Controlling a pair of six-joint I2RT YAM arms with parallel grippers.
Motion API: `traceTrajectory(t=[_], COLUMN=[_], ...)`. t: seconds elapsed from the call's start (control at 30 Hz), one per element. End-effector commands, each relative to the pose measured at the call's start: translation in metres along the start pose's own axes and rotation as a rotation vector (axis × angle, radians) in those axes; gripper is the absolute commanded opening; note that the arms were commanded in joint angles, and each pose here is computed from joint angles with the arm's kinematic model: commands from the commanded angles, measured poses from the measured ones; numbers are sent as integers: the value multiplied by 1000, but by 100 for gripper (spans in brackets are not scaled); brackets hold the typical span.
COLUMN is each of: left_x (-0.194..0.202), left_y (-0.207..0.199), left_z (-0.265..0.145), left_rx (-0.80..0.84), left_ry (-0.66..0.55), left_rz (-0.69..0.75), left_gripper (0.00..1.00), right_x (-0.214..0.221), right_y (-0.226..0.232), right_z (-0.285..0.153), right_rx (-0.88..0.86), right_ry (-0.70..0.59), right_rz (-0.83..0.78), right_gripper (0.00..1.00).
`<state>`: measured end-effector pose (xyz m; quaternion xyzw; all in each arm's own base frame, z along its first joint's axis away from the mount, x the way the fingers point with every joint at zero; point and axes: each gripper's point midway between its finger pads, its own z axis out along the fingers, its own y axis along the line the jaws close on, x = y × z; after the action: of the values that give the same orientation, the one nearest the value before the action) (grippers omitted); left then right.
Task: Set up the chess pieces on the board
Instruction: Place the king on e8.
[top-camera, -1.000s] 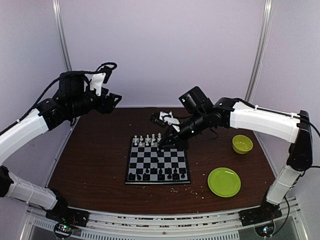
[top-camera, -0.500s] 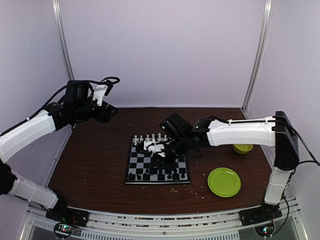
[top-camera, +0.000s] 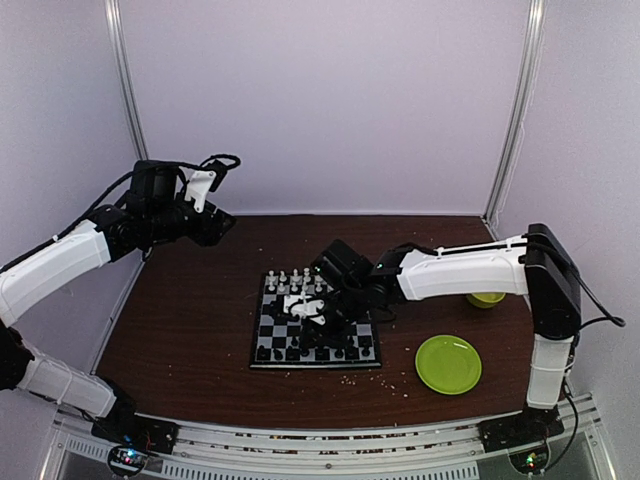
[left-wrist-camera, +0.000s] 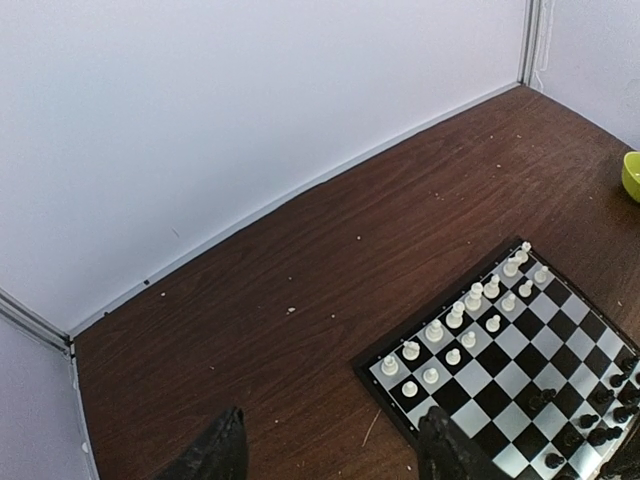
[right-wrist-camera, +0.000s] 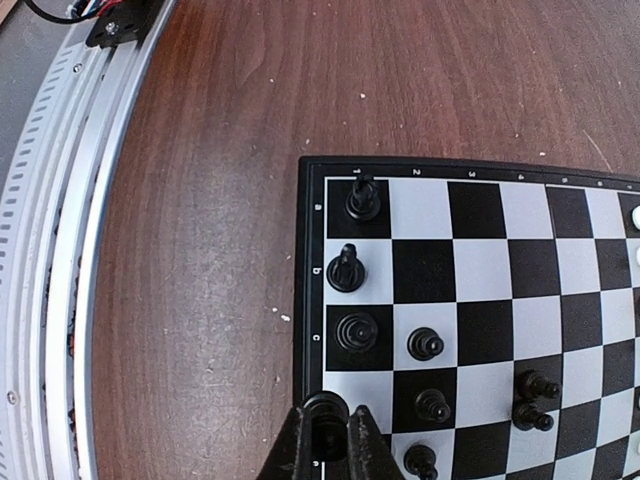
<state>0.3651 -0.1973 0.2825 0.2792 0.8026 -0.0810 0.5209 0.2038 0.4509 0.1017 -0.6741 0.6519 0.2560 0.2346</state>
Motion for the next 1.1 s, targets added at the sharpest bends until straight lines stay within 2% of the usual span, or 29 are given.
traceTrajectory(t=[0.0,0.57,1.07], left_x=[-11,-9,-6], left_y=[-3,-9,-14], left_z=[-3,-1,5], left_rx=[20,59,87], left_ry=[-37,-28,-11], left_rz=[16,13,7], left_gripper=[59,59,58], right_x=[6,17,17], right_y=[-6,-16,-16], right_z=[14,27,26], right_rx=[19,50,53], right_ry=[30,67,63], right_rz=[3,29,43], right_gripper=[6,7,14])
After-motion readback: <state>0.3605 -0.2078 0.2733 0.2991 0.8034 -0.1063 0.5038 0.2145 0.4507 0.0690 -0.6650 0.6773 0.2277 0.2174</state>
